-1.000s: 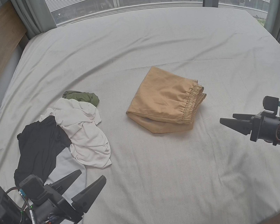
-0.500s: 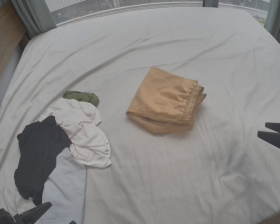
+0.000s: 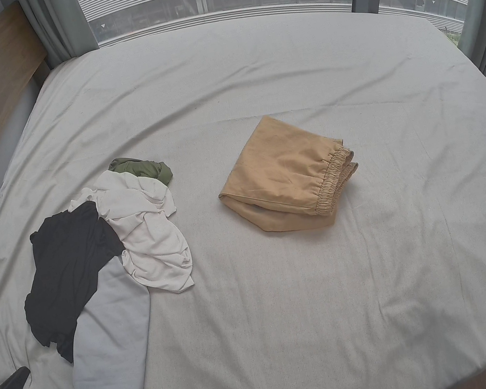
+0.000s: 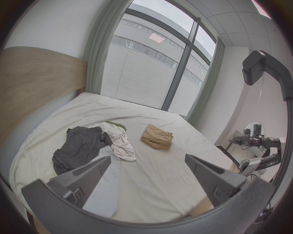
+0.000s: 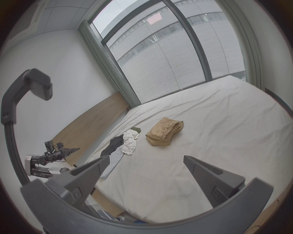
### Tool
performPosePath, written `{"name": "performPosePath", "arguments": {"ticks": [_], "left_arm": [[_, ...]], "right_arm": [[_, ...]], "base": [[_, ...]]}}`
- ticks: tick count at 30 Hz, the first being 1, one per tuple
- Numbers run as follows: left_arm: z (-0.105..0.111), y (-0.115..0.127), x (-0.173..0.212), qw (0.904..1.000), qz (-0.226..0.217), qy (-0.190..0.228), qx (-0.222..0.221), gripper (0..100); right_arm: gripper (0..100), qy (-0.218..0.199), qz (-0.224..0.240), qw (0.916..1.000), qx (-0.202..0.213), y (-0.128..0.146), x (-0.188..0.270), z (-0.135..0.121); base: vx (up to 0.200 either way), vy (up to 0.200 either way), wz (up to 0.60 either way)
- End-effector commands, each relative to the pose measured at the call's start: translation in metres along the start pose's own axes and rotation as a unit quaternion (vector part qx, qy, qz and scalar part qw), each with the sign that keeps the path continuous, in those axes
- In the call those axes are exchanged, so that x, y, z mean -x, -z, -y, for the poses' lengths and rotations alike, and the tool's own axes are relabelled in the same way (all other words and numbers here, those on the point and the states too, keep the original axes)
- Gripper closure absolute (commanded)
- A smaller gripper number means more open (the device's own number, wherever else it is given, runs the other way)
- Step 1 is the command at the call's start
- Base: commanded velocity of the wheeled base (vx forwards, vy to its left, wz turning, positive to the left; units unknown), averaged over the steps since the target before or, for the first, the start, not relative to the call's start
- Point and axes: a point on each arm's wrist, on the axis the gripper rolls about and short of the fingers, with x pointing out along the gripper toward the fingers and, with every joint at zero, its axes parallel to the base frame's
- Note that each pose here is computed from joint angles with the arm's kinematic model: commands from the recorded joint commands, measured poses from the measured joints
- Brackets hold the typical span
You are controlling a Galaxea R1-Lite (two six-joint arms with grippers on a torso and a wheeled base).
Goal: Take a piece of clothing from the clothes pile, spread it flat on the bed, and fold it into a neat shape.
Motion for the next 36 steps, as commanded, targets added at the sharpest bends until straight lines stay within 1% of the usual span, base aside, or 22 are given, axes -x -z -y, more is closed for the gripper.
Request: {"name": "performPosePath", "arguments": {"ticks": [1,6,7,9,10,11,12,13,14,15,16,17,18,20,21,22,24,25,27,33,35,36], "left_arm": [[0.001,0.009,0.018,0.9969,0.057,-0.053,-0.015,0],[0.001,0.015,0.017,0.9953,0.051,-0.076,-0.033,0],[0.001,0.019,0.017,0.994,0.05,-0.088,-0.041,0],[0.0,0.026,0.019,0.991,0.05,-0.109,-0.06,0],[0.0,0.031,0.019,0.9897,0.044,-0.117,-0.07,0],[-0.002,0.036,0.018,0.9889,0.032,-0.122,-0.079,0],[-0.002,0.038,0.018,0.988,0.025,-0.127,-0.084,0],[-0.002,0.038,0.018,0.9874,0.021,-0.132,-0.085,0],[-0.003,0.04,0.018,0.985,0.013,-0.15,-0.083,0],[-0.004,0.041,0.019,0.9824,0.009,-0.168,-0.081,0],[-0.006,0.043,0.019,0.9782,0.0,-0.192,-0.078,0],[-0.006,0.045,0.019,0.9767,-0.004,-0.203,-0.07,0],[-0.006,0.045,0.019,0.9764,-0.005,-0.206,-0.064,0],[-0.004,0.047,0.02,0.9721,0.005,-0.228,-0.055,0],[-0.003,0.048,0.022,0.9682,0.019,-0.242,-0.06,0],[-0.002,0.048,0.023,0.9681,0.026,-0.241,-0.063,0],[-0.002,0.048,0.023,0.9694,0.024,-0.236,-0.063,0],[-0.002,0.048,0.023,0.97,0.023,-0.234,-0.062,0],[-0.002,0.048,0.023,0.97,0.024,-0.234,-0.062,0],[-0.002,0.049,0.023,0.9707,0.018,-0.23,-0.067,0],[-0.002,0.051,0.023,0.9744,0.002,-0.213,-0.072,0],[-0.002,0.052,0.023,0.9751,0.004,-0.209,-0.073,0]], "right_arm": [[0,0.061,0.054,0.9959,0.039,0.032,0.018,0.003],[0,0.089,0.057,0.9936,0.04,0.033,0.017,0.005],[0,0.106,0.059,0.9918,0.04,0.034,0.017,0.005],[0,0.159,0.055,0.9843,0.055,0.042,0.015,0.005],[0,0.176,0.037,0.9814,0.068,0.053,0.013,0.009],[0,0.181,0.021,0.9798,0.081,0.063,0.011,0.013],[0,0.184,0.021,0.9771,0.104,0.067,0.011,0.015],[0,0.188,0.03,0.9755,0.111,0.066,0.013,0.014],[0,0.205,0.052,0.9702,0.118,0.065,0.016,0.014],[0,0.231,0.059,0.964,0.118,0.066,0.017,0.014],[0,0.254,0.059,0.9583,0.116,0.065,0.018,0.015],[0,0.268,0.059,0.9547,0.116,0.065,0.018,0.016],[0,0.272,0.059,0.9536,0.114,0.065,0.018,0.016],[0,0.271,0.063,0.9547,0.104,0.065,0.018,0.016],[0,0.271,0.066,0.9553,0.098,0.065,0.018,0.016],[0,0.27,0.067,0.9554,0.099,0.065,0.018,0.016],[0,0.269,0.065,0.9551,0.106,0.065,0.017,0.016],[0,0.261,0.065,0.955,0.125,0.068,0.016,0.017],[0,0.262,0.04,0.9565,0.121,0.072,0.016,0.019],[0,0.26,0.047,0.9568,0.122,0.071,0.016,0.018],[0,0.256,0.047,0.9576,0.123,0.071,0.016,0.018],[0,0.255,0.046,0.9579,0.124,0.071,0.016,0.018]], "base": [[0.0,0.0,0.0],[0.0,0.0,0.0],[0.0,0.0,0.0],[0.0,0.0,0.0],[0.0,0.0,0.0],[0.0,0.0,0.0],[0.0,0.0,0.0],[0.0,0.0,0.0],[0.0,0.0,0.0],[0.0,0.0,0.0],[0.0,0.0,0.0],[0.0,0.0,0.0],[0.0,0.0,0.0],[0.0,0.0,0.0],[0.0,0.0,0.0],[0.0,0.0,0.0],[0.0,0.0,0.0],[0.0,0.0,0.0],[0.0,0.0,0.0],[0.0,0.0,0.0],[0.0,0.0,0.0],[0.0,0.0,0.0]]}}
